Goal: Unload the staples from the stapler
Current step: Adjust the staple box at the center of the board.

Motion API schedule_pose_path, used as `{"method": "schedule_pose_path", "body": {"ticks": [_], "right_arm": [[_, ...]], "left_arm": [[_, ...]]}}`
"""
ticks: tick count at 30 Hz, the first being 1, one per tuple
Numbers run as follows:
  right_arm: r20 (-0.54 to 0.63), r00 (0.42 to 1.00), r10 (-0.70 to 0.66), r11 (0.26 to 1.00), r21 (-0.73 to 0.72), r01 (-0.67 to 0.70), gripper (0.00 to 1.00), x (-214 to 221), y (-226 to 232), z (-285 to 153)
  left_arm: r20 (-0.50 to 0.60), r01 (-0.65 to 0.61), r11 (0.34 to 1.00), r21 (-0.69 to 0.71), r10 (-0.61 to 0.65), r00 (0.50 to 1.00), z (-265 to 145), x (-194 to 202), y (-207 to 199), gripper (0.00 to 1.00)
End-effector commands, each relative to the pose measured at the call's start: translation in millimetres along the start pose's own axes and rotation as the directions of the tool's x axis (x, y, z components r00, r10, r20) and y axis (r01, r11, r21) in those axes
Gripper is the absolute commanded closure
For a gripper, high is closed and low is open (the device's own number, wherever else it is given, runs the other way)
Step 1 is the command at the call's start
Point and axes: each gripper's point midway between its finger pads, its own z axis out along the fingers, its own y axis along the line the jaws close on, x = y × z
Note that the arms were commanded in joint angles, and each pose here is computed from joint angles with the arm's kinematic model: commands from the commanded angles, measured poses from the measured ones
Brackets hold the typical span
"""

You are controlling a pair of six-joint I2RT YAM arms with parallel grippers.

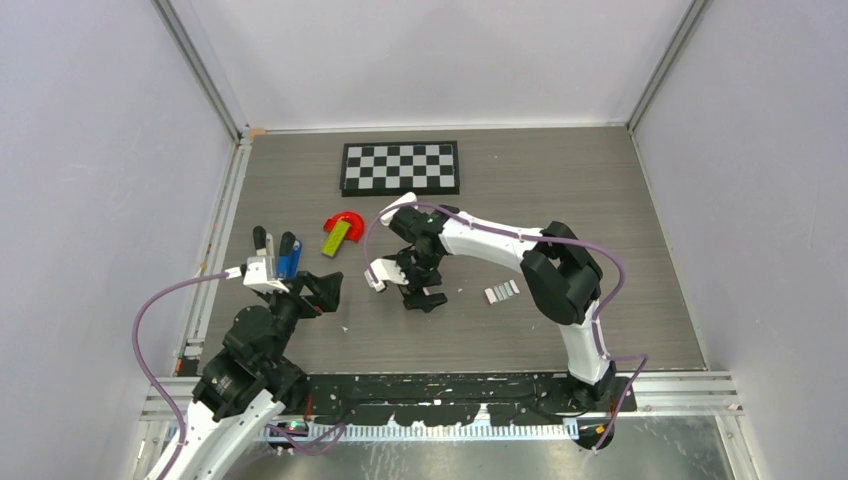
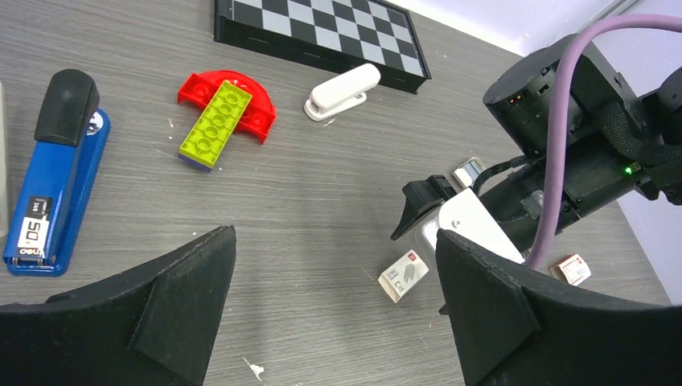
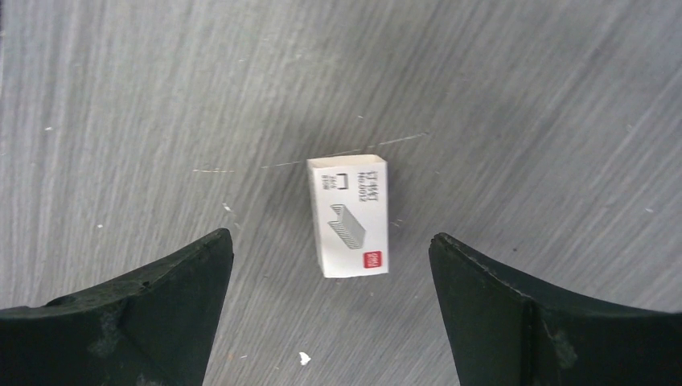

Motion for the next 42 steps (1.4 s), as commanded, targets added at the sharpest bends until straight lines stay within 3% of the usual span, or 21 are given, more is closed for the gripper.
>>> {"method": "schedule_pose_path", "body": {"ticks": [1,23,42], "right_arm": [[-0.022,1.0,0.016,0.997,0.076,-0.014,0.06,-2,-14,8],[-0.06,0.997,0.038,0.99,0.134,-0.03,0.49,13,-7,19],[-0.054,0.987,0.151,0.963,0.232,-0.135,0.61,46,-6,-7]], "left_arm": [[0.024,0.02,0.999,-0.025,-0.02,1.0,0,-4,4,0.05],[0.014,0.026,0.999,-0.027,-0.025,1.0,0,2,6,0.05],[-0.055,0.034,0.999,0.025,-0.033,0.998,14,19,-8,0.05]]}}
